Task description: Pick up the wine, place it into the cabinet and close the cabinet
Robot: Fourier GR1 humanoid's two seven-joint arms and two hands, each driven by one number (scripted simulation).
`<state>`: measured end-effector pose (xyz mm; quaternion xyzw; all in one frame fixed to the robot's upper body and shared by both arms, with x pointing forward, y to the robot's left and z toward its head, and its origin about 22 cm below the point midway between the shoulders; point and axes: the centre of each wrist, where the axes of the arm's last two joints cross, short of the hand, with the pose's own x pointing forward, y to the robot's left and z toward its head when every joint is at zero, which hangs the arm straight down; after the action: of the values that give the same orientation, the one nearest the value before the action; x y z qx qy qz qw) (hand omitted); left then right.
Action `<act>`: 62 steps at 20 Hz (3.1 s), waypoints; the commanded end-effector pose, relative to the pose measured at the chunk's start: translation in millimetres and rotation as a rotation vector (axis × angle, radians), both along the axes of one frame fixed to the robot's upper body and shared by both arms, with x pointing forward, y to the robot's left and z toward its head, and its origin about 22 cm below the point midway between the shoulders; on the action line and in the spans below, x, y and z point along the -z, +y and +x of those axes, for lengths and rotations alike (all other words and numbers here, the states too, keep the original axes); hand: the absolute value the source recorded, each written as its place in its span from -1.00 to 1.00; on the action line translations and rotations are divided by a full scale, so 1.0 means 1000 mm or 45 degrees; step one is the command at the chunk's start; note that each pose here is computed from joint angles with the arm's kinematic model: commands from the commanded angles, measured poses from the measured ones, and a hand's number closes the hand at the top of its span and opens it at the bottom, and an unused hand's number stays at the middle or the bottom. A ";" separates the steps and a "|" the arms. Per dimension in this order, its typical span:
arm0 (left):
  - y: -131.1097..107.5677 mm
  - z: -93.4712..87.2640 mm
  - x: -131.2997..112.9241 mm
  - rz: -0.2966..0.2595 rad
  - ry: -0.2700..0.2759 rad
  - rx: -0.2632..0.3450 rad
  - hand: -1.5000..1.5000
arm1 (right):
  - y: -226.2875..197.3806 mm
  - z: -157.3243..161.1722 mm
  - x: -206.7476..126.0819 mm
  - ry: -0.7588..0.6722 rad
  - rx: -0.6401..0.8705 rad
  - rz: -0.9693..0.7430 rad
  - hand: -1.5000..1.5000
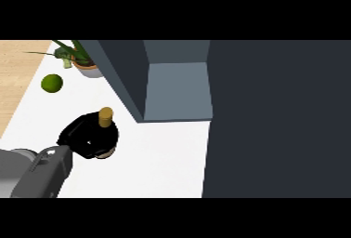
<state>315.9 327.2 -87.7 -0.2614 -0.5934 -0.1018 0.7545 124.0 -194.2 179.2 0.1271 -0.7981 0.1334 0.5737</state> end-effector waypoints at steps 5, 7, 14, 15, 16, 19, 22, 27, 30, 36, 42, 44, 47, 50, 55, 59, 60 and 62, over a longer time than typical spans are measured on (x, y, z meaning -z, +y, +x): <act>-0.017 -0.002 0.002 -0.099 -0.192 0.087 1.00 | -0.015 -0.021 -0.023 -0.076 -0.032 0.047 -1.00; -0.034 -0.005 0.006 -0.118 -0.198 0.092 1.00 | -0.013 -0.029 -0.024 -0.081 -0.018 0.056 -1.00; -0.019 -0.074 0.048 -0.156 -0.341 -0.833 1.00 | -0.012 -0.029 -0.023 -0.068 0.013 0.071 -1.00; -0.019 -0.077 0.044 -0.162 -0.421 -0.854 1.00 | -0.014 -0.030 -0.021 -0.062 0.004 0.031 -1.00; -0.032 -0.088 0.050 -0.207 -0.414 -0.834 1.00 | -0.012 -0.030 -0.021 -0.067 0.025 0.084 -1.00; -0.058 -0.079 0.033 -0.244 -0.452 -0.775 1.00 | -0.016 -0.035 -0.032 -0.070 -0.017 0.055 -1.00; -0.070 -0.090 0.018 -0.239 -0.493 -0.743 1.00 | -0.014 -0.031 -0.027 -0.067 -0.013 0.042 -1.00; -0.106 -0.067 -0.036 -0.247 -0.501 -0.702 1.00 | -0.015 -0.027 -0.024 -0.059 0.006 0.055 -1.00; -0.131 -0.071 -0.060 -0.237 -0.513 -0.676 1.00 | -0.010 -0.034 -0.026 -0.065 -0.007 0.071 -1.00; -0.179 -0.066 -0.126 -0.231 -0.503 -0.678 1.00 | -0.017 -0.033 -0.025 -0.061 -0.040 0.038 -1.00; -0.211 -0.052 -0.154 -0.221 -0.388 -0.717 1.00 | -0.019 -0.040 -0.032 -0.066 -0.049 0.063 -1.00; -0.220 -0.041 -0.161 -0.189 -0.405 -0.739 1.00 | -0.020 -0.037 -0.030 -0.067 -0.057 0.039 -1.00; -0.223 -0.024 -0.141 -0.137 -0.375 -0.745 1.00 | -0.015 -0.035 -0.028 -0.081 -0.045 0.046 -1.00; -0.235 -0.021 -0.150 -0.098 -0.393 -0.756 1.00 | -0.020 -0.026 -0.031 -0.067 -0.030 0.040 -1.00; -0.246 -0.006 -0.132 -0.017 -0.378 -0.795 1.00 | -0.026 -0.035 -0.031 -0.072 -0.043 0.039 -1.00; -0.237 -0.006 -0.100 0.033 -0.337 -0.811 1.00 | -0.021 -0.034 -0.025 -0.063 -0.024 0.079 -1.00; -0.245 -0.004 -0.101 0.026 -0.367 -0.802 1.00 | -0.021 -0.041 -0.033 -0.072 -0.086 0.042 -1.00; -0.251 0.002 -0.099 0.022 -0.340 -0.810 1.00 | -0.018 -0.030 -0.023 -0.059 -0.052 0.067 -1.00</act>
<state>310.8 83.7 21.2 -0.0508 -0.7419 0.0987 0.6612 129.7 -205.8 180.4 0.1069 -0.7996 0.1356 0.5751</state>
